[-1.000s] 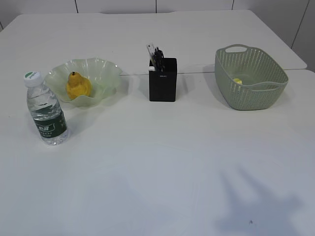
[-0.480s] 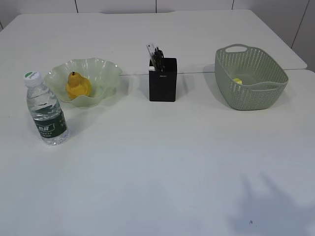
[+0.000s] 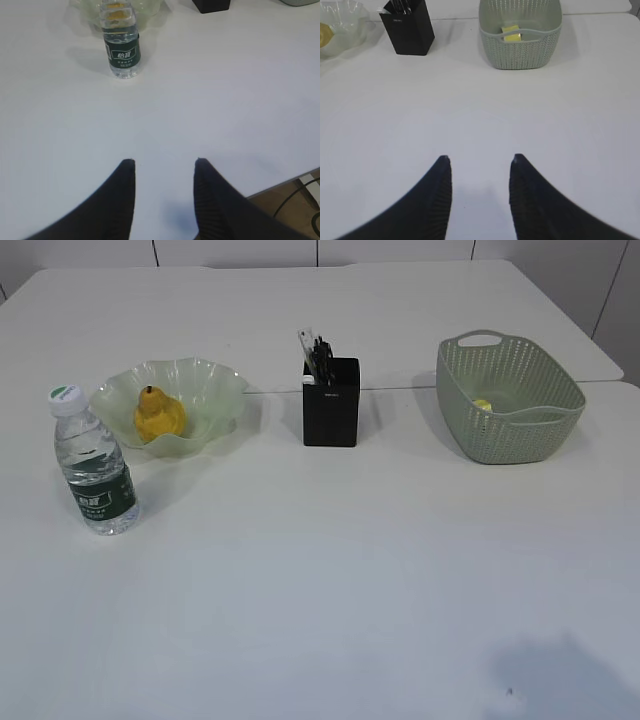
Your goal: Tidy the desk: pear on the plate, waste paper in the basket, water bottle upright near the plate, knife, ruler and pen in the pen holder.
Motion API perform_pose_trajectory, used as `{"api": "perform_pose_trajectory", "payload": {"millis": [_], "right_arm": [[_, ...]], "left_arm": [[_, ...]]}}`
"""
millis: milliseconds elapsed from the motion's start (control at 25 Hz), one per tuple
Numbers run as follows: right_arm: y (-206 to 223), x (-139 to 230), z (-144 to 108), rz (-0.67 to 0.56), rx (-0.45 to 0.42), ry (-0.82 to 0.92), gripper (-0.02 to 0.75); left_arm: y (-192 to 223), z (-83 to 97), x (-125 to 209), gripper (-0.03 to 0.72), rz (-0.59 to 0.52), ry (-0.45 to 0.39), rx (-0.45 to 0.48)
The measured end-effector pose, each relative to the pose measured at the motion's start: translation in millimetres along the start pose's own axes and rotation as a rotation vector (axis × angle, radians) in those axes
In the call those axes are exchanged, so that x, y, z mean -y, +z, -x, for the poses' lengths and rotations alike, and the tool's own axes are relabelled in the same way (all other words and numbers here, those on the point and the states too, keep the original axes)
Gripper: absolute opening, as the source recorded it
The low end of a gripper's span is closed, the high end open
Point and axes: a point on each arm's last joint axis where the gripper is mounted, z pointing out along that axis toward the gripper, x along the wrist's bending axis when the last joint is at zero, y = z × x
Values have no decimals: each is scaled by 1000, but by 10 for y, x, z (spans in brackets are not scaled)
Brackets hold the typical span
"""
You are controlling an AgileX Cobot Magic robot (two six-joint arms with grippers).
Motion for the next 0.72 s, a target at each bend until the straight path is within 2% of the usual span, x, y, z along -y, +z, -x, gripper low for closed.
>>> {"api": "perform_pose_trajectory", "payload": {"millis": [720], "right_arm": [[-239, -19, 22, -145, 18, -2, 320]], "left_arm": [[0, 0, 0, 274, 0, 0, 0]]}}
